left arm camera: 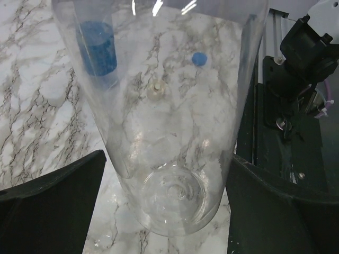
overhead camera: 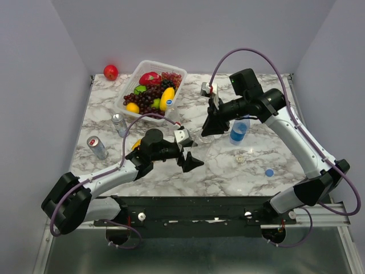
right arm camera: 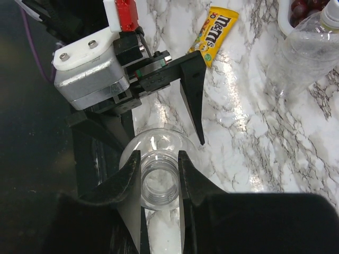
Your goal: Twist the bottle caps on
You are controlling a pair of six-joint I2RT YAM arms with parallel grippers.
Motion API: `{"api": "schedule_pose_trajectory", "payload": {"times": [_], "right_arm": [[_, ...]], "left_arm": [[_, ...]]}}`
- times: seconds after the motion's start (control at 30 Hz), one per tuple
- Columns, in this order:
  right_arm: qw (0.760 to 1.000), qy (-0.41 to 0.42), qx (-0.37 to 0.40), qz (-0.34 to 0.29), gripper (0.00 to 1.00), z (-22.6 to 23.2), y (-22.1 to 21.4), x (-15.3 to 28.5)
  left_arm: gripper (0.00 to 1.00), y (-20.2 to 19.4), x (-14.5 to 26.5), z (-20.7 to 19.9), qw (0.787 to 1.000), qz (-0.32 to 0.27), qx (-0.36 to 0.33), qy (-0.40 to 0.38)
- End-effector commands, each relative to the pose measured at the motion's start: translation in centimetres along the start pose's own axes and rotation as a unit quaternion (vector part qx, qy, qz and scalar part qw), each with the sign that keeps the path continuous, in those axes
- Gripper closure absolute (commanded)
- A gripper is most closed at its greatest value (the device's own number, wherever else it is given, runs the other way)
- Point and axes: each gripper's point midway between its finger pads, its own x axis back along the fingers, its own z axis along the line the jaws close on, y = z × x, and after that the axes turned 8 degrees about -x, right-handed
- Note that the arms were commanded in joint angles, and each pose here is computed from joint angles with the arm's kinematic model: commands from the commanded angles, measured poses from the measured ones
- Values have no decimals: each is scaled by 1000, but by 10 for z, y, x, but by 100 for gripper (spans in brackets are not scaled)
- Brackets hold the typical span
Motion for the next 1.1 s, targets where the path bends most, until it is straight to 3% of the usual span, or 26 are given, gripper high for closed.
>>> {"api": "schedule_pose_trajectory", "payload": {"times": [0.0,0.27,0.47,0.57,0.63,0.7,0.8,0.97,1.0,1.07], "right_arm": [[999,38,-8,-21,97,15,13,-2],[998,51,-10,-19,98,16,8,-7],[998,51,-13,-19,98,18,4,-7],[998,50,-11,-21,98,18,5,-6],[999,45,-10,-19,93,17,4,-5],[999,31,-5,-17,76,15,3,-3],[999,-38,7,-10,51,2,-4,11],[994,-112,14,12,43,-18,-51,36],[992,-117,46,23,42,-15,-62,43],[988,-123,55,69,42,-20,-103,39]], "left_arm": [[1,23,-9,8,999,-29,-18,12],[4,21,-11,-5,998,-30,-34,-34],[1,27,-13,4,999,-40,-27,-10],[16,25,-13,-1,998,-39,-32,-26],[27,24,-12,-4,998,-40,-29,-30],[40,21,-9,-5,999,-37,-26,-28],[50,18,0,-3,999,-33,-20,-16],[64,11,21,0,999,-22,-29,0],[75,10,25,1,999,-19,-37,3],[89,7,32,1,999,-10,-36,3]]}}
